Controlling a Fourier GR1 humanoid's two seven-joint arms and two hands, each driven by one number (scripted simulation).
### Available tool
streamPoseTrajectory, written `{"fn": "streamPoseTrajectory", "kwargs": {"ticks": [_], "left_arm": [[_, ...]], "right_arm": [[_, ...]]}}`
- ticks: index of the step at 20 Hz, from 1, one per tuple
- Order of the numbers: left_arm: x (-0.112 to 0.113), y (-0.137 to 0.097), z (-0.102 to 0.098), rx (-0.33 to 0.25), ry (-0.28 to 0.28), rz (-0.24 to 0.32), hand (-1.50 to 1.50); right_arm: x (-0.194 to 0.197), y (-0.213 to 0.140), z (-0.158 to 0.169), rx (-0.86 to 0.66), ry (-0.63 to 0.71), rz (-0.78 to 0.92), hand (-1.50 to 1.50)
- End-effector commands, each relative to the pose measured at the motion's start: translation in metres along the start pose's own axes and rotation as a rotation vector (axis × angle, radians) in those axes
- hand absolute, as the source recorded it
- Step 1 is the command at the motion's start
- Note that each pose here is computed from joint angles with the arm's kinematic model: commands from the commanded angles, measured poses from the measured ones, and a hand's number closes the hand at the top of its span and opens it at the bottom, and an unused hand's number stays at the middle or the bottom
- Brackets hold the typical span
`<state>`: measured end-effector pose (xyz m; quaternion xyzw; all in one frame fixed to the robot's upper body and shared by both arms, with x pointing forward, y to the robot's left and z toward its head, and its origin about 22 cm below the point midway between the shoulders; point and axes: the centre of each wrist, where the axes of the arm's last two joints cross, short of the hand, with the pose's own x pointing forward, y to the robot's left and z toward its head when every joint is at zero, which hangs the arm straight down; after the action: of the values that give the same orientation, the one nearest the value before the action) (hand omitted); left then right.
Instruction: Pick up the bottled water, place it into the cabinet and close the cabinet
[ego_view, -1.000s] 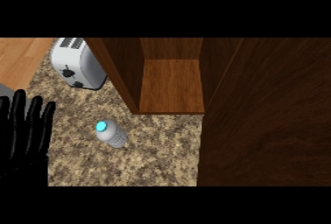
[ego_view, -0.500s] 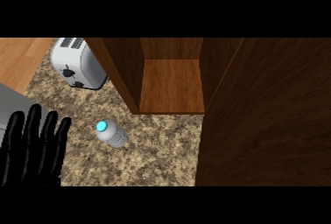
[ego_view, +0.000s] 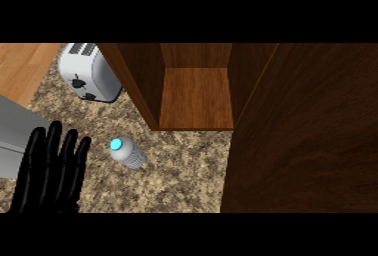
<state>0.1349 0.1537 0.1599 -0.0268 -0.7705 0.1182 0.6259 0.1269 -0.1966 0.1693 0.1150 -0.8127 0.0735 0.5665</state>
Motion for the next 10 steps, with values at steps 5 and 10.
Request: {"fn": "streamPoseTrajectory", "kwargs": {"ticks": [5, 10], "left_arm": [[0.012, 0.003, 0.002, 0.049, -0.085, -0.046, -1.50], [-0.002, 0.000, -0.008, 0.064, -0.095, -0.085, -1.50]], "right_arm": [[0.027, 0.000, 0.023, -0.024, -0.041, 0.016, -1.50], [0.030, 0.008, 0.015, -0.003, -0.064, 0.007, -1.50]]}}
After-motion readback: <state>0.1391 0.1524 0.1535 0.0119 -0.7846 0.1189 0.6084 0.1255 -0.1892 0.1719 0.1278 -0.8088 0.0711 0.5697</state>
